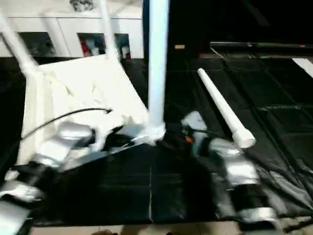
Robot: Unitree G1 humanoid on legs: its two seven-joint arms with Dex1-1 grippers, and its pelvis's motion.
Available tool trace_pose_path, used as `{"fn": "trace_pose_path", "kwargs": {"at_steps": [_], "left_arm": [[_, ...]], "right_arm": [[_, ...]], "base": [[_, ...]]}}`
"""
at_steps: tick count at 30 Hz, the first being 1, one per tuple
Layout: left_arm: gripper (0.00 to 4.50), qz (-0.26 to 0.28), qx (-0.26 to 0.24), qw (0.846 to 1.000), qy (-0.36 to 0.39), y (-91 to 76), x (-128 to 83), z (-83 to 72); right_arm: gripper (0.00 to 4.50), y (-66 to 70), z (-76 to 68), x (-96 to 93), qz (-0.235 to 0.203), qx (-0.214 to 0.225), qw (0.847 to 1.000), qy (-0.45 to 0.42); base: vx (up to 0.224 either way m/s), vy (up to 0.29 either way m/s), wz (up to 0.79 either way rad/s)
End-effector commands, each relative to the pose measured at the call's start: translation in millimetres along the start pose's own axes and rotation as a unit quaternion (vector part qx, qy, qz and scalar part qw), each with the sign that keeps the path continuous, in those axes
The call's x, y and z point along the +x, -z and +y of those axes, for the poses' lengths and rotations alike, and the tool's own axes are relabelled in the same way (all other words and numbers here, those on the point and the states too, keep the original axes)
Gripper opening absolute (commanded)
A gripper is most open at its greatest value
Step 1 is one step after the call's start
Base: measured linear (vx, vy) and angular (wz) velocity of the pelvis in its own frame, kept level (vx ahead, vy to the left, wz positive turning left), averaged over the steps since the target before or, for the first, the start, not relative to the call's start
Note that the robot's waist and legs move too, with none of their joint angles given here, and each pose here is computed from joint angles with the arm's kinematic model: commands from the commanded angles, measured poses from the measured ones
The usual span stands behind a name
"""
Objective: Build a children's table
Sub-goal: Rotate leg to tighten
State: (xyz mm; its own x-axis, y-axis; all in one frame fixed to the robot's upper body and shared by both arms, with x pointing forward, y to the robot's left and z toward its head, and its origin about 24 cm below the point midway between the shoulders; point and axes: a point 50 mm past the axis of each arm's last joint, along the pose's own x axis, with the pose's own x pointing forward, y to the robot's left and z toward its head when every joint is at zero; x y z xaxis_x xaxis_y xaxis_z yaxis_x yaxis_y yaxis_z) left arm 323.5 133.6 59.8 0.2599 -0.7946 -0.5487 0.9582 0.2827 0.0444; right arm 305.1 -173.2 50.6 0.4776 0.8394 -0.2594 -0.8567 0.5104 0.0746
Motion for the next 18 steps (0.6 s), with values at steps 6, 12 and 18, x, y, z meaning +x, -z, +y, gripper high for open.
{"fn": "trace_pose_path", "kwargs": {"at_steps": [6, 12, 18], "left_arm": [[0.00, 0.017, 0.066, 0.989, 0.135, 1.9, -8, -15.2], [0.00, 0.037, 0.090, 0.981, 0.169, 4.9, -13, -17.3], [0.00, 0.041, 0.104, 0.976, 0.186, 4.2, -12, -19.4]], "right_arm": [[4.42, -10.9, 10.4, 2.2, 0.013, -0.053, 0.992, -0.115], [4.42, -9.6, 19.2, 8.3, 0.030, -0.071, 0.982, -0.170], [4.17, -8.0, 25.0, 14.7, 0.036, -0.059, 0.976, -0.206]], "base": [[0.000, 0.000, 0.00], [0.000, 0.000, 0.00], [0.000, 0.000, 0.00]]}}
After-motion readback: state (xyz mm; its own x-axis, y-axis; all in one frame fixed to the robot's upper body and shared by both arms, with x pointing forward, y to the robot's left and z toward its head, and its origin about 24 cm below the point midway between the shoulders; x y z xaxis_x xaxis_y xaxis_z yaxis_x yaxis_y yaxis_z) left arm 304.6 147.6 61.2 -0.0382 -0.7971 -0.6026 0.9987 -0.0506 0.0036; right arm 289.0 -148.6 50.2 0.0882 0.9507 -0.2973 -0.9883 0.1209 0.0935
